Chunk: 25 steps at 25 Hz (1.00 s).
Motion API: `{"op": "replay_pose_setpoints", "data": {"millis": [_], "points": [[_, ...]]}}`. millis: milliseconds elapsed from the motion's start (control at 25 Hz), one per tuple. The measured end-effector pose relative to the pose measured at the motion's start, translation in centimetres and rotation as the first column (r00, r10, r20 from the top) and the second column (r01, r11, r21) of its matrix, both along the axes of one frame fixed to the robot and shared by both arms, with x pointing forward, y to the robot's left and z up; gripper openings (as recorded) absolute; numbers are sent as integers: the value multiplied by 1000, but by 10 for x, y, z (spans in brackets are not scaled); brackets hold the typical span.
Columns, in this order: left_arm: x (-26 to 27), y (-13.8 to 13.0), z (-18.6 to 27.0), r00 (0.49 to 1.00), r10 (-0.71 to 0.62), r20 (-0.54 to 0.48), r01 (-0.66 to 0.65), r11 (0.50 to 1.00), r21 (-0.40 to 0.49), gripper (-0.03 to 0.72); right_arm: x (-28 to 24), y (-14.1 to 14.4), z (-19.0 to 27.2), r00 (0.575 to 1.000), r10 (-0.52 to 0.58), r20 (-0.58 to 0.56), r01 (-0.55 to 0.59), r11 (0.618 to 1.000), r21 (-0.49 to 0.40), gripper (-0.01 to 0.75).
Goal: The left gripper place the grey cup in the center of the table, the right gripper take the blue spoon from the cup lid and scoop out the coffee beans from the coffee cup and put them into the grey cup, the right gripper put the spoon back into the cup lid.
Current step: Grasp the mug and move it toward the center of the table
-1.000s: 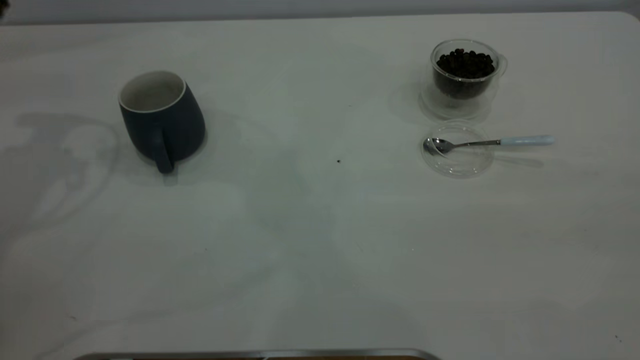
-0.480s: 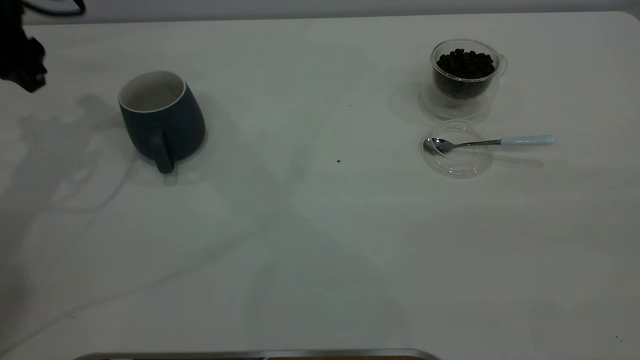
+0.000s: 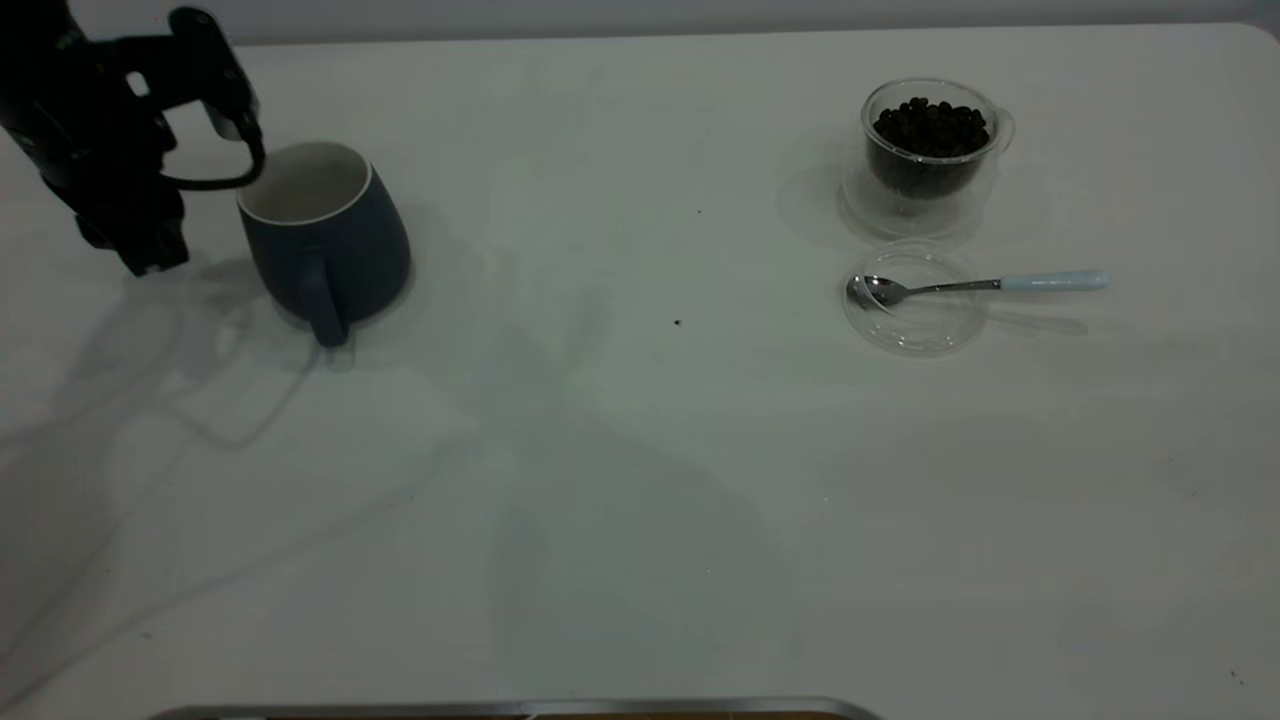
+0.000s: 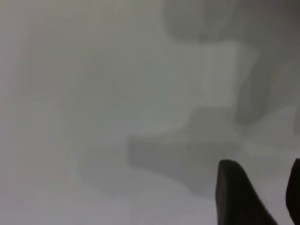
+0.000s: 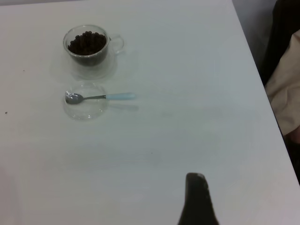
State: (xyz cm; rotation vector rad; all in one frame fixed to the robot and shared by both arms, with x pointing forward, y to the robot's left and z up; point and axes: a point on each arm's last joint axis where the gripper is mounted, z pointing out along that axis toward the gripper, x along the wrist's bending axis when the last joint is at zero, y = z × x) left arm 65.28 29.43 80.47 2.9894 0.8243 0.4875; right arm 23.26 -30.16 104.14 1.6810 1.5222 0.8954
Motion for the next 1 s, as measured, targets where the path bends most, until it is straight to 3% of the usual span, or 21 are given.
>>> {"op": "replay_pose_setpoints", "data": {"millis": [640, 1000], "points": [[-2, -65, -5, 988, -145, 46, 147, 989, -26, 292, 0, 0, 0, 1000, 0, 0, 0, 1000, 0, 591], [5, -111, -17, 965, -226, 134, 236, 970, -59, 292, 0, 0, 0, 1000, 0, 0, 0, 1000, 0, 591]]}}
